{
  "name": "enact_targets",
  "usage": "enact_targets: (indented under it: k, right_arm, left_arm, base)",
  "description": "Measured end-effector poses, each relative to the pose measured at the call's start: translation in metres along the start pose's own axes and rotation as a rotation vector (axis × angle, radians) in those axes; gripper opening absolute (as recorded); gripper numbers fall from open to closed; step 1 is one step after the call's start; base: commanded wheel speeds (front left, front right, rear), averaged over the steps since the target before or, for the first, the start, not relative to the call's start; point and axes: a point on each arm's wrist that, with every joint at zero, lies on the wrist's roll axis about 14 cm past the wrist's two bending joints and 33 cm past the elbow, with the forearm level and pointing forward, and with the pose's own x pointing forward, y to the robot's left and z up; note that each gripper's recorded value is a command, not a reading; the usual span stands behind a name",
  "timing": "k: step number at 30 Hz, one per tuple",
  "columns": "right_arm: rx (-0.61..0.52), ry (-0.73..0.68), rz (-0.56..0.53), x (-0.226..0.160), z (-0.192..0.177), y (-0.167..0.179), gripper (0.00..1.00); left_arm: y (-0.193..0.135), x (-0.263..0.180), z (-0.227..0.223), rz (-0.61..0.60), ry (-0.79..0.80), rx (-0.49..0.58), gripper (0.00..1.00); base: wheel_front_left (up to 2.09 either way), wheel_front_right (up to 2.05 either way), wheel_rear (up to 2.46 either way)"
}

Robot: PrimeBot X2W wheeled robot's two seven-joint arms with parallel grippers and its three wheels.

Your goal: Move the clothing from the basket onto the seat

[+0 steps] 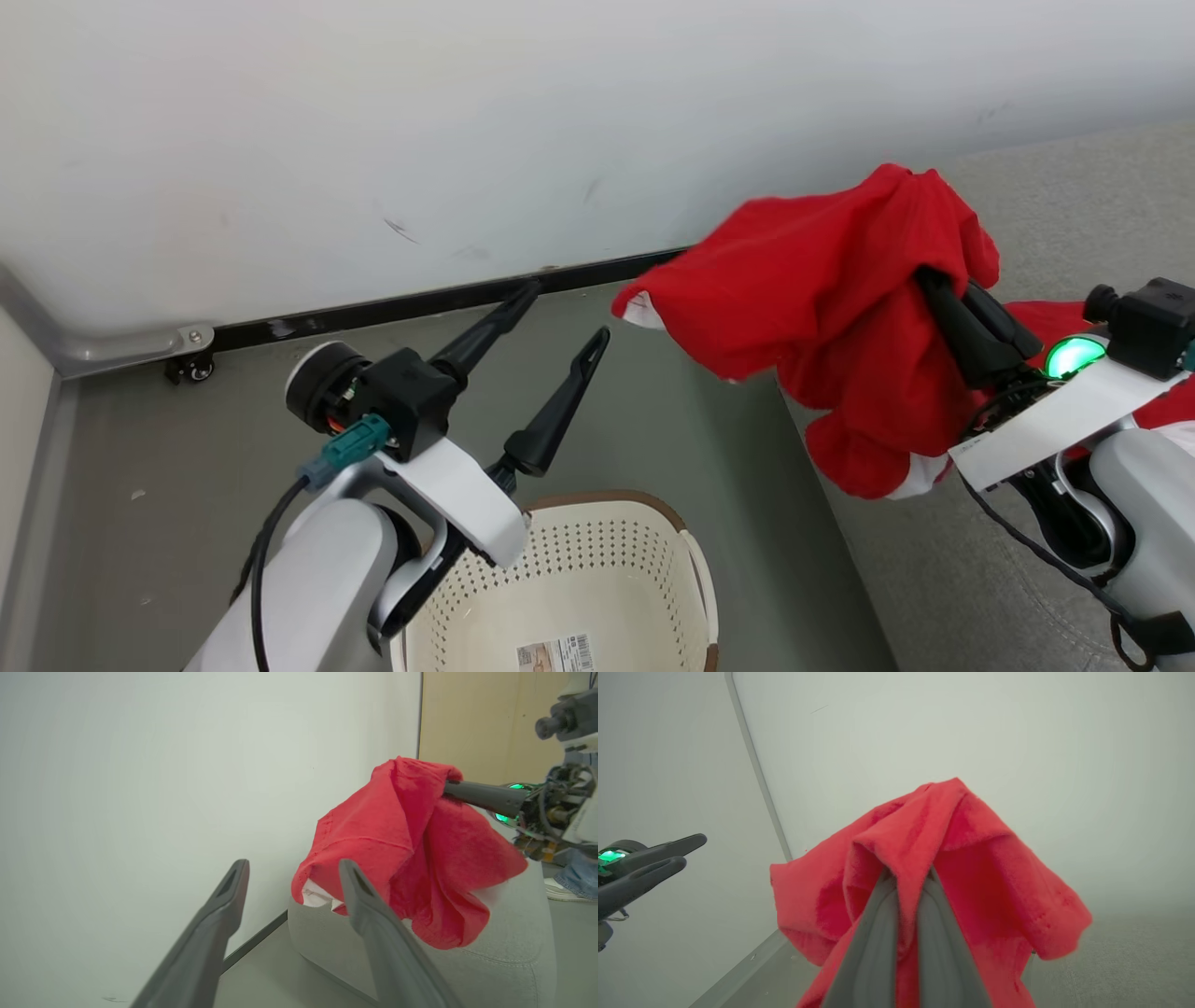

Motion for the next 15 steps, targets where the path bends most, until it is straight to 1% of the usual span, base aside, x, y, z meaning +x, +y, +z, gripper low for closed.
enact_targets:
  k: [5, 10, 15]
  right_arm:
    - [-0.011, 0.002, -0.036, -0.009, 0.0, -0.012, 0.0]
    - [-0.023, 0.038, -0.104, -0.031, -0.012, -0.031, 0.0]
    - [-0.029, 0.029, -0.168, -0.047, -0.007, -0.05, 0.0]
  left_arm:
    - [-0.016, 0.0, -0.008, -0.05, 0.02, -0.008, 1.0]
    - [-0.04, 0.004, -0.015, -0.122, 0.038, -0.016, 1.0]
    - [-0.062, 0.007, -0.018, -0.186, 0.042, -0.033, 1.0]
  base:
    - [0.0, 0.0, 0.0]
    - [0.0, 0.0, 0.0]
    - [0.0, 0.0, 0.0]
